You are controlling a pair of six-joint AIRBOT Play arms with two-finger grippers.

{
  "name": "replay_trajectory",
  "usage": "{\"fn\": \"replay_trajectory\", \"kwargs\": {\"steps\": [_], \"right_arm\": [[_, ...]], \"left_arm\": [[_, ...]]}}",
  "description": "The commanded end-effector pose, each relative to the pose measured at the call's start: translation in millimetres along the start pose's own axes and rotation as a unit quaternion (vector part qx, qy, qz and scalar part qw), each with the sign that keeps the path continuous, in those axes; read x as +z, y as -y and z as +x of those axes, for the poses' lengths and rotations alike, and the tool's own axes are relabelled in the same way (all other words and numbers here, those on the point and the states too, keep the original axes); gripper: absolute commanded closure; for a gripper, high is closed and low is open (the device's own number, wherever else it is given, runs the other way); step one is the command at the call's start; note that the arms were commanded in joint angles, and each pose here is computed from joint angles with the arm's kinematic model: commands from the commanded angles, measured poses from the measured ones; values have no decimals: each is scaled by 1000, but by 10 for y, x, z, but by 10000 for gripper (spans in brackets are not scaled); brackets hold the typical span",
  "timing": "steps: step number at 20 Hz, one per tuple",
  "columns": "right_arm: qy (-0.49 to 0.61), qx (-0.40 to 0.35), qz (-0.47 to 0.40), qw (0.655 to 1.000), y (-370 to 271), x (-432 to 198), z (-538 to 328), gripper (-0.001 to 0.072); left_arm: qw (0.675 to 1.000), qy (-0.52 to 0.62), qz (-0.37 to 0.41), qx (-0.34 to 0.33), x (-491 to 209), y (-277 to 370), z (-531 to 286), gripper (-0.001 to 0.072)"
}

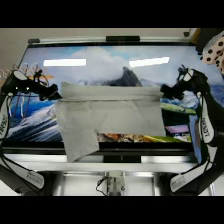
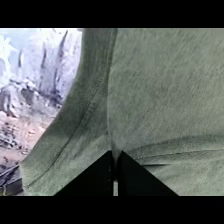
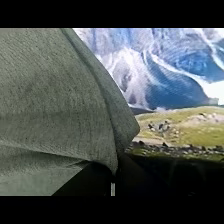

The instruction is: Fold the shirts.

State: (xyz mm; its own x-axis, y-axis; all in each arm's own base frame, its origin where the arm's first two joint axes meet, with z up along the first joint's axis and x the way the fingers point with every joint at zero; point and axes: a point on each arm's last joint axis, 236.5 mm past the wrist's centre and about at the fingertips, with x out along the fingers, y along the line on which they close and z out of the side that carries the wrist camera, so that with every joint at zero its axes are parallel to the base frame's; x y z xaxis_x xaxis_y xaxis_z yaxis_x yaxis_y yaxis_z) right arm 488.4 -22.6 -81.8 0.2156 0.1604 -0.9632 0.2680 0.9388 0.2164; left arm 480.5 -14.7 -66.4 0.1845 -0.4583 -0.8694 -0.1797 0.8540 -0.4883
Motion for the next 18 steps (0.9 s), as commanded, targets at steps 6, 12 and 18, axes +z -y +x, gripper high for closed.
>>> {"fn": "replay_trajectory", "kwargs": {"steps": [6, 12, 18], "right_arm": [[-67, 10, -25, 997, -186, -342, 25, 637], [-95, 3, -13, 995, -122, -447, 203, 637], [-95, -7, -32, 995, -28, -470, -129, 237]], "left_arm": [[1000, 7, -2, 2, 72, -60, -76, 670], [1000, -16, -9, 1, -14, -99, 28, 670], [999, -40, -23, -7, -82, -94, -226, 165]]}}
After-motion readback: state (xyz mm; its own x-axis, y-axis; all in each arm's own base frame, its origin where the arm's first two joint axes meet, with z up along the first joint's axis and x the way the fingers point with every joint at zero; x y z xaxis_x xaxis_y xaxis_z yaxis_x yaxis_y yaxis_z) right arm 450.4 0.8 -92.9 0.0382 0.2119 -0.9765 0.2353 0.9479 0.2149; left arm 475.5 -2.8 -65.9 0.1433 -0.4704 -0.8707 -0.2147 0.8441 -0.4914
